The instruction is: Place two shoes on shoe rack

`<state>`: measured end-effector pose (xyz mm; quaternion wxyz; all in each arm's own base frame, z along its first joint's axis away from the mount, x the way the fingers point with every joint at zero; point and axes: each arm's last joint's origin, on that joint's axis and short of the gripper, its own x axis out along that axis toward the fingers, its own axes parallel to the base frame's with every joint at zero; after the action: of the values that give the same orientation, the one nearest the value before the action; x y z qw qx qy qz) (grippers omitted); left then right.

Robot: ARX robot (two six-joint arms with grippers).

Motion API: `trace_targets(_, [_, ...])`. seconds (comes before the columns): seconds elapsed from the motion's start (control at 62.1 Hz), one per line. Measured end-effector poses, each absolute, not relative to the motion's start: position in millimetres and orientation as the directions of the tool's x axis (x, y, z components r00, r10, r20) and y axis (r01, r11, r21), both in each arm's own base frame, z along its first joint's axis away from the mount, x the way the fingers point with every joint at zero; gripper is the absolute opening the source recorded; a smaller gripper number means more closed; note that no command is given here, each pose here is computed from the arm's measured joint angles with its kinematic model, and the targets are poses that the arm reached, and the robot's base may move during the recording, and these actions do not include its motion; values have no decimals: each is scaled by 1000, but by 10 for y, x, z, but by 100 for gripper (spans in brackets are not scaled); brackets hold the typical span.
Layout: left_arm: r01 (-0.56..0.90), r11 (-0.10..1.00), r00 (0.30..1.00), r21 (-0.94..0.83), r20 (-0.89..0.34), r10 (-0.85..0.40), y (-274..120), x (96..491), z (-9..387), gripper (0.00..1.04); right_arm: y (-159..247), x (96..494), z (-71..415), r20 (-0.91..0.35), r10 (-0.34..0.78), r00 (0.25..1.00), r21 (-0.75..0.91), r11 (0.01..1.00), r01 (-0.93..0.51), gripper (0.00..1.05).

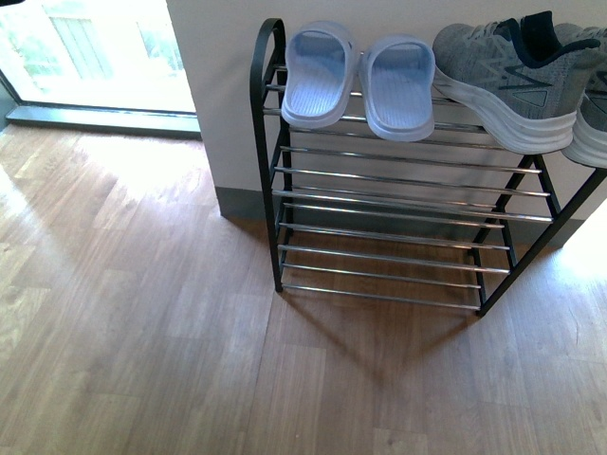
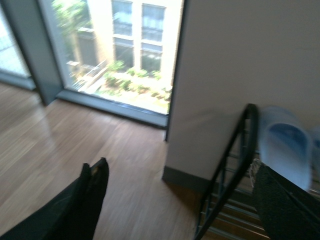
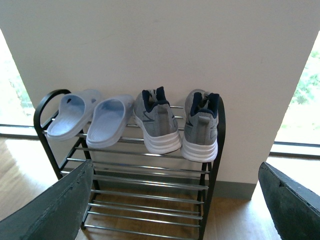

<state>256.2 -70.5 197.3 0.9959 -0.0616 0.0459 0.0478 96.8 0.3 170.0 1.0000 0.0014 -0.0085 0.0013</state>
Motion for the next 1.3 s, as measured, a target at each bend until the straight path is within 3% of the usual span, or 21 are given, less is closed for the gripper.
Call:
trace_targets(0.113, [13,998,1000,-57,-13,-14,-564,2351,1920,62,3,968,1700,17,1,1000,3,1000,-1,96])
trace_targets(0.451, [6,1000,1000,-16,-8,-6,-244,1885,1788,1,3,968,1700,17,2,1000,3,1000,-2,96])
trace_targets(0.821, [22,1000,1000,-10,-22,-22,-47,1554,1613,1,3,968,1700,17,2,1000,3,1000,-2,96])
trace_targets(1.303, [3,1000,1000,-10,7,-3,-5,1314,1693,1,3,968,1700,17,1,1000,3,1000,-1,96])
